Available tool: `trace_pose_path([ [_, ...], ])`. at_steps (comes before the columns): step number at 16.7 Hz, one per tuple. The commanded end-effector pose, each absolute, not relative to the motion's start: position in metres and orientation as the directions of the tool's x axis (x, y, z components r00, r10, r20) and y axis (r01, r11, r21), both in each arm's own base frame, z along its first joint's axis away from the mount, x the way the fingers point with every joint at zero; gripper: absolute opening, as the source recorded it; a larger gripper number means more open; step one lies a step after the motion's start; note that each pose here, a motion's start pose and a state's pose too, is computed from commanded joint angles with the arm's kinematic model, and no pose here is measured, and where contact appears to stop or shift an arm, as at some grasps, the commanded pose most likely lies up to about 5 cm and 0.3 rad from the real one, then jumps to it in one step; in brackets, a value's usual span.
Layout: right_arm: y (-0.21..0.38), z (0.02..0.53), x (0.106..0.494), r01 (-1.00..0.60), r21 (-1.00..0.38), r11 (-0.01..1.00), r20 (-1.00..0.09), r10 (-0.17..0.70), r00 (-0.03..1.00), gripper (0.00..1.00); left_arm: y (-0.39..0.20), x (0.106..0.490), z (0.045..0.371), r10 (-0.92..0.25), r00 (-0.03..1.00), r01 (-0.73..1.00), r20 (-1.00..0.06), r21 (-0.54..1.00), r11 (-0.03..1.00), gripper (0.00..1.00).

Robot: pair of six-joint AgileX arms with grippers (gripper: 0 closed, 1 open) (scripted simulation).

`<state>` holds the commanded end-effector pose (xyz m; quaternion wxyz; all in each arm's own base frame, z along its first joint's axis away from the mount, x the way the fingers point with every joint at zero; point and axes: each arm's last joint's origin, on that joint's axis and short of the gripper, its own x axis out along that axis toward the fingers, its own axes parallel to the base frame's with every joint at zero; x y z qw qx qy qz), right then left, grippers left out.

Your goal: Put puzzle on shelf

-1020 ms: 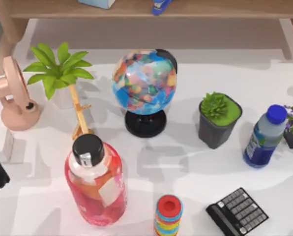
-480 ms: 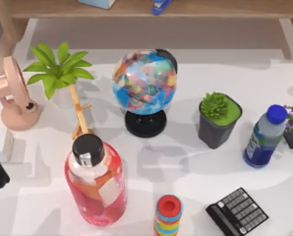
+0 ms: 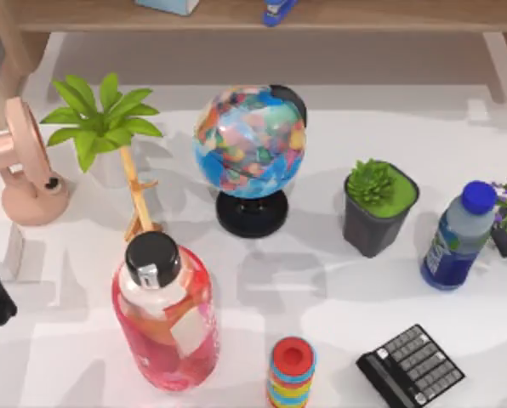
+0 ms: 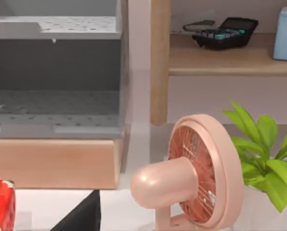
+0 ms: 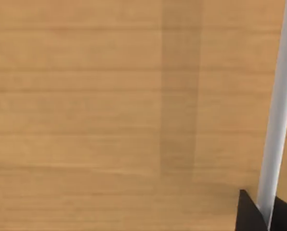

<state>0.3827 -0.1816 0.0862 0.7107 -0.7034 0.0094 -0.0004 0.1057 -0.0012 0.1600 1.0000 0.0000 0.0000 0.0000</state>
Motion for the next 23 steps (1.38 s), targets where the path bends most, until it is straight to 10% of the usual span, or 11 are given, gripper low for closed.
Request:
trace_pose_path([
  [23, -0.181, 0.086, 0.293, -0.007, -1.000, 0.010, -0.007, -0.016, 1.000, 0.00, -0.001, 0.106, 0.160, 0.000, 1.000, 0.000, 0.000, 0.000, 1.000, 1.00],
])
